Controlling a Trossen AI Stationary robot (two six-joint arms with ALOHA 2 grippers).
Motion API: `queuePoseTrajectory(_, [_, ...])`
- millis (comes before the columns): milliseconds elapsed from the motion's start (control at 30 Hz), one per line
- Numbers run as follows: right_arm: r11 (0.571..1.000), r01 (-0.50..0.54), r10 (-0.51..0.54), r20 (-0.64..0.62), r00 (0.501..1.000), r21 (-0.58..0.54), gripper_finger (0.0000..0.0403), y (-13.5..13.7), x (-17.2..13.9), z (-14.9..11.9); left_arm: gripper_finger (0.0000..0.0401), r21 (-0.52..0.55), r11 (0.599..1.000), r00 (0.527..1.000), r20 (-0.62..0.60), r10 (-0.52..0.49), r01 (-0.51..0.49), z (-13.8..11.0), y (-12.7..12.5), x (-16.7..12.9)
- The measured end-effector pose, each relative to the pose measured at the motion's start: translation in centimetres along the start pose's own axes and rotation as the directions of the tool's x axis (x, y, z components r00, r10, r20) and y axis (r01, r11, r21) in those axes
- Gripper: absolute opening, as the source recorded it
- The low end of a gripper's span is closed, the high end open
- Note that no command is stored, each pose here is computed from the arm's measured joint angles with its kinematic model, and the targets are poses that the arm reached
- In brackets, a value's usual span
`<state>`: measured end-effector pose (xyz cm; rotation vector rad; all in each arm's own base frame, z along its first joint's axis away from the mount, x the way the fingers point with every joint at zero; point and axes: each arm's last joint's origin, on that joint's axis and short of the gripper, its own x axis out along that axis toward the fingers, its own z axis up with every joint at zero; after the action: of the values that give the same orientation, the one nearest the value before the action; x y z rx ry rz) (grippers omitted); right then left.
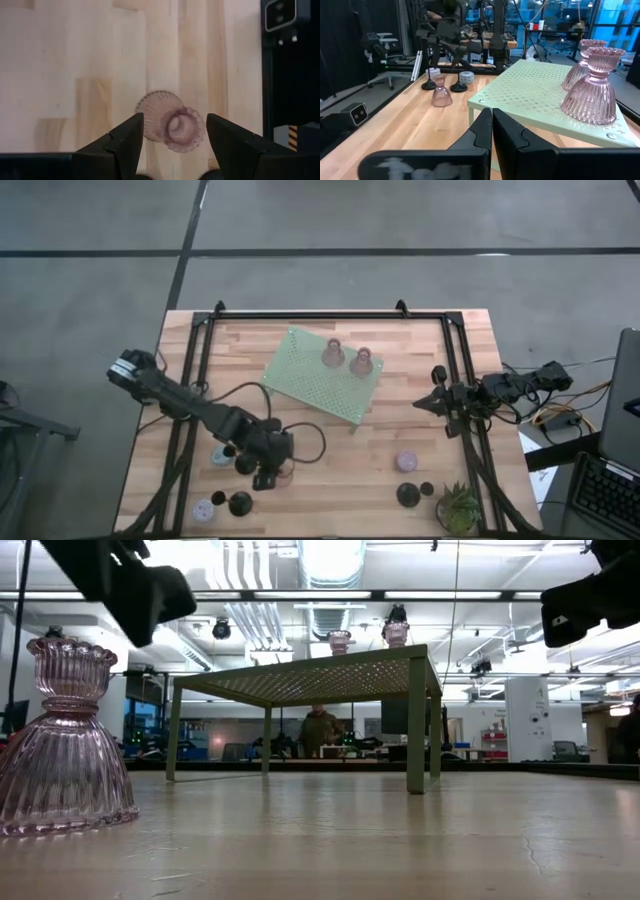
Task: Pick & Place candle stick holders
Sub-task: Put the purple candle holder on the shelf aligned with the other purple candle holder
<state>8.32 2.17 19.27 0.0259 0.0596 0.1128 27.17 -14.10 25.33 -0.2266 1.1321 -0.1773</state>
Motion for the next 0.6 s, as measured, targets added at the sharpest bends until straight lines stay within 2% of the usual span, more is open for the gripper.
queuePoseTrajectory(600, [1.0, -0.001, 0.001, 0.001, 1.0, -0.005, 0.0008, 0.0, 0.0, 0.0, 0.022, 0.018, 0.998, 0.993, -0.096, 0.062, -0.06, -0.6, 0.0, 2.7])
